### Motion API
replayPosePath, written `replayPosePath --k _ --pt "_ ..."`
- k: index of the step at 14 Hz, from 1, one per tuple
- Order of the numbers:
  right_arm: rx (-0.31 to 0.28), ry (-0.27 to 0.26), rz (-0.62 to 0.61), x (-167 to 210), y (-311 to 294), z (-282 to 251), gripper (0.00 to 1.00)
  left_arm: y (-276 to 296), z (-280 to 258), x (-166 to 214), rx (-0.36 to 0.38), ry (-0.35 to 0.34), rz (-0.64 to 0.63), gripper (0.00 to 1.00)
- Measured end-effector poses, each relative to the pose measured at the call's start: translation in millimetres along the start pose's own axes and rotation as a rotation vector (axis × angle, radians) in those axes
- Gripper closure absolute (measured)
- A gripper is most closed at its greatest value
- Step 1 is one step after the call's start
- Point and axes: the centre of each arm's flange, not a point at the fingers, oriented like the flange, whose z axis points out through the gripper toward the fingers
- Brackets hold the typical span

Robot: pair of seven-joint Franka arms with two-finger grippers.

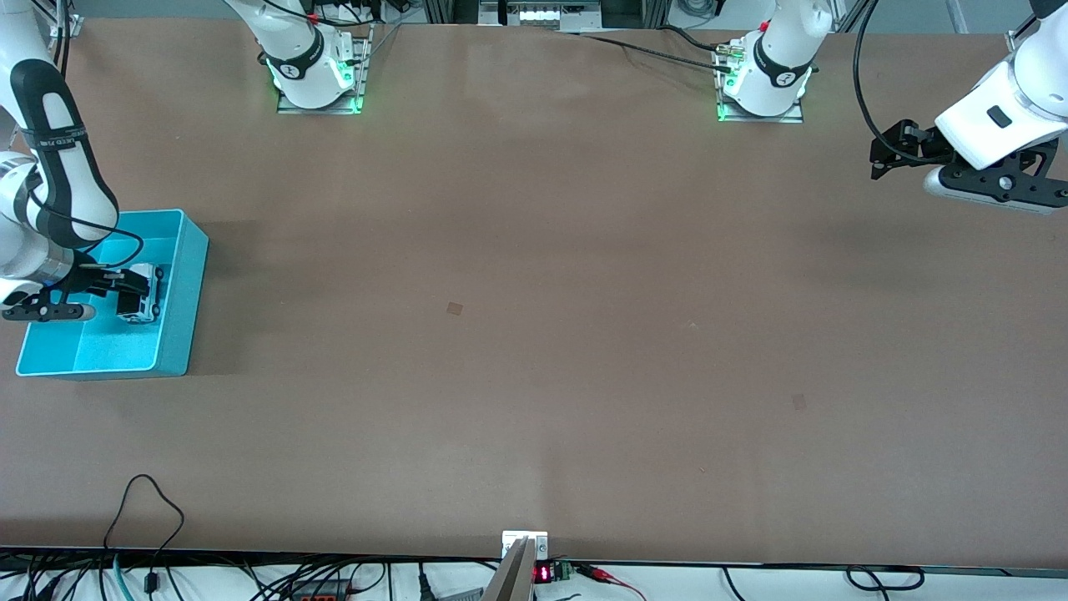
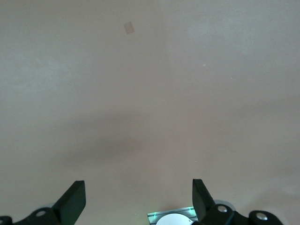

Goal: Wind and store white jeep toy
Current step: 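Lower the jeep into the bin and open the right gripper, then raise the open right gripper up out of the bin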

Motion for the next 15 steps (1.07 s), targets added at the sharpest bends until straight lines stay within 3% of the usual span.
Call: replayPosePath --k 4,10,15 --pt "-0.023 0.08 -0.108 14 -16 -56 0.0 1 -2 0 0.001 0.003 0.001 0.0" --pt "-0.023 0.112 -0.244 21 -75 -163 0.0 1 -2 0 0.001 0.003 0.001 0.0" --pt "-0.004 0.139 -0.187 16 -147 -239 0.0 2 -3 0 0.001 0.003 0.003 0.0"
